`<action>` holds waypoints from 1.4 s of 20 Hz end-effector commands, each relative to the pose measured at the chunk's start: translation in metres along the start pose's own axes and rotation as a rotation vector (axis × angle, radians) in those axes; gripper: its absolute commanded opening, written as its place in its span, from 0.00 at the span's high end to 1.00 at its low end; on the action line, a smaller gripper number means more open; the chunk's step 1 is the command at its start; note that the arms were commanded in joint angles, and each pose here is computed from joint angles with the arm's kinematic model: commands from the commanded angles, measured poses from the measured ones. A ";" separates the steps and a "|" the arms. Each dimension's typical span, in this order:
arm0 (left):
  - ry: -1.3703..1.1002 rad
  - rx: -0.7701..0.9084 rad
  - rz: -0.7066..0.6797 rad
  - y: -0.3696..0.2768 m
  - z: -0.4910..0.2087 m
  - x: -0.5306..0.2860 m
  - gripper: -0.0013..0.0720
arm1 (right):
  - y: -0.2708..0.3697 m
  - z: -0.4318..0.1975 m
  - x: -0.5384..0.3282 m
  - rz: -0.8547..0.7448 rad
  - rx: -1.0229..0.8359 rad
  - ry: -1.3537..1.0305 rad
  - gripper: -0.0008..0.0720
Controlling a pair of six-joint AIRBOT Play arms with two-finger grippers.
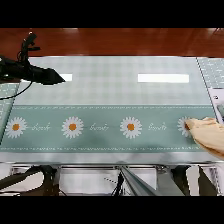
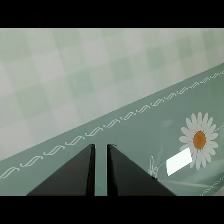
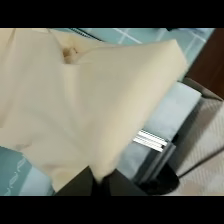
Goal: Fold the shirts.
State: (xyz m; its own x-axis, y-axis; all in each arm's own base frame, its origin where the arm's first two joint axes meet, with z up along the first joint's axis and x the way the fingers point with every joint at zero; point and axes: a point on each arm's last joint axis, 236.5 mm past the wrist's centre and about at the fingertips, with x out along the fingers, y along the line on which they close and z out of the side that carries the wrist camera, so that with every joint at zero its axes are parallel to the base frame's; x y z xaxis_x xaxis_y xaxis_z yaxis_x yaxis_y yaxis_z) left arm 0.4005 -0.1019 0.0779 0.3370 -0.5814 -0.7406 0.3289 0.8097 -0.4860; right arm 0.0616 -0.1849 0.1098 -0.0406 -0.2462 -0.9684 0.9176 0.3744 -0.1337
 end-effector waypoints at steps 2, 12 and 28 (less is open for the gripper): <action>-0.011 0.028 0.007 0.002 0.003 0.002 0.80 | -0.058 -0.032 -0.009 -0.210 0.039 0.114 0.95; -0.036 0.033 0.019 0.004 0.009 0.001 0.80 | -0.010 0.013 -0.007 -0.003 -0.105 -0.095 0.39; 0.133 0.187 0.409 -0.005 -0.014 -0.005 0.32 | 0.354 -0.043 -0.071 0.843 -0.806 -0.307 0.26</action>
State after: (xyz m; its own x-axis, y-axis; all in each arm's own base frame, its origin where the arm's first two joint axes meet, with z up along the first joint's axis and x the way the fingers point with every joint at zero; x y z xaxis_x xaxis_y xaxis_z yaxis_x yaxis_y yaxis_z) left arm 0.3915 -0.1074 0.0871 0.3563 -0.3191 -0.8782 0.3582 0.9147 -0.1871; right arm 0.3417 -0.0329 0.1402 0.6623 0.1699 -0.7298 0.1458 0.9261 0.3479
